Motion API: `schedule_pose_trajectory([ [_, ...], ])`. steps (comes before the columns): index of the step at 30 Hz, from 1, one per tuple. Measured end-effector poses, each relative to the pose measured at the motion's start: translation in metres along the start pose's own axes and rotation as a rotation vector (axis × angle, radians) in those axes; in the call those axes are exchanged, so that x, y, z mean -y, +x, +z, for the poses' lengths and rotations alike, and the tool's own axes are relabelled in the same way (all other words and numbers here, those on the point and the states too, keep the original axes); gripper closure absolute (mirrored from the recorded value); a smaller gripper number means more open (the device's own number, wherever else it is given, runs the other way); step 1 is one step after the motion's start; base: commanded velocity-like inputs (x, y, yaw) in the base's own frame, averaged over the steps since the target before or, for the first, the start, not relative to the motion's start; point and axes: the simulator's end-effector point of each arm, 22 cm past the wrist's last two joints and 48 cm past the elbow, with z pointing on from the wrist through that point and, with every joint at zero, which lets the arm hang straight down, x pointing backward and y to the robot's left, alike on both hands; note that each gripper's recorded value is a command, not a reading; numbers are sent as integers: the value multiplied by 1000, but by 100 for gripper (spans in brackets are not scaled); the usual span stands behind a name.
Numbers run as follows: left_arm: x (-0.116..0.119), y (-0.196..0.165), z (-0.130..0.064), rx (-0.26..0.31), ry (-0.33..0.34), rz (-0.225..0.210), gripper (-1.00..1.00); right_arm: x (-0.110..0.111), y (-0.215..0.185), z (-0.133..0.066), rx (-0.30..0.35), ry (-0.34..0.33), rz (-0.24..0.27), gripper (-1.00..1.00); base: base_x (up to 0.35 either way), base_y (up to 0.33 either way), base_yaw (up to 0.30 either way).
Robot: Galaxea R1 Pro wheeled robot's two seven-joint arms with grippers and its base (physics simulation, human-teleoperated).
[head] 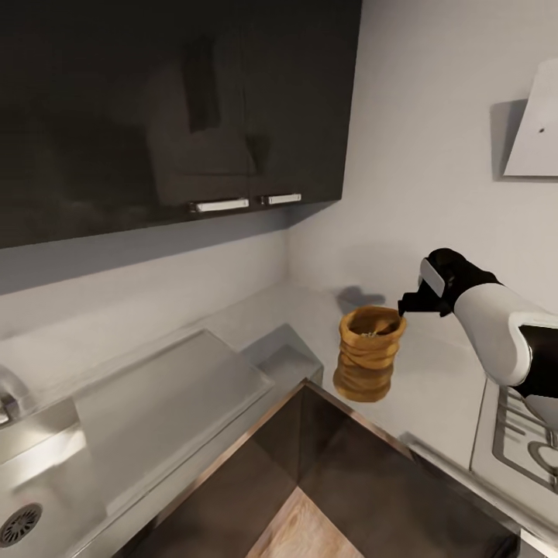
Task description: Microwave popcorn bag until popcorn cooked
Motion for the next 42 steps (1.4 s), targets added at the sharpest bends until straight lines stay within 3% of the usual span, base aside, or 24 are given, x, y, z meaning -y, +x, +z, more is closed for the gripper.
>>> schedule_pose_trajectory([
  [3, 0, 0, 0, 0, 0, 0, -100, 1, 3, 2, -11, -2, 25, -100, 164, 0, 0],
  [7, 0, 1, 0, -3, 1, 0, -100, -19, 7, 3, -33, -123, 135, -100, 33, 0, 0],
  [10, 0, 1, 0, -4, 0, 0, -100, -26, 8, 3, -39, -163, 170, -100, 8, 0, 0],
  [23, 5, 2, 0, -4, 7, 0, -100, -29, 11, 4, -50, -170, 176, -100, 109, 0, 0],
  [28, 10, 2, 0, -4, 12, -1, -100, -9, 38, 18, -121, -40, 145, -100, 1, 0, 0],
  [32, 11, 2, 0, -4, 14, -1, -100, -3, 41, 20, -128, -5, 142, -100, 0, 0, 0],
  [37, 11, 2, 0, -4, 14, -1, -100, -3, 42, 20, -129, -5, 149, -100, 45, 0, 0],
  [42, 11, 2, 0, -4, 14, -1, -100, -17, 44, 20, -143, -71, 199, -100, 236, -35, 0],
])
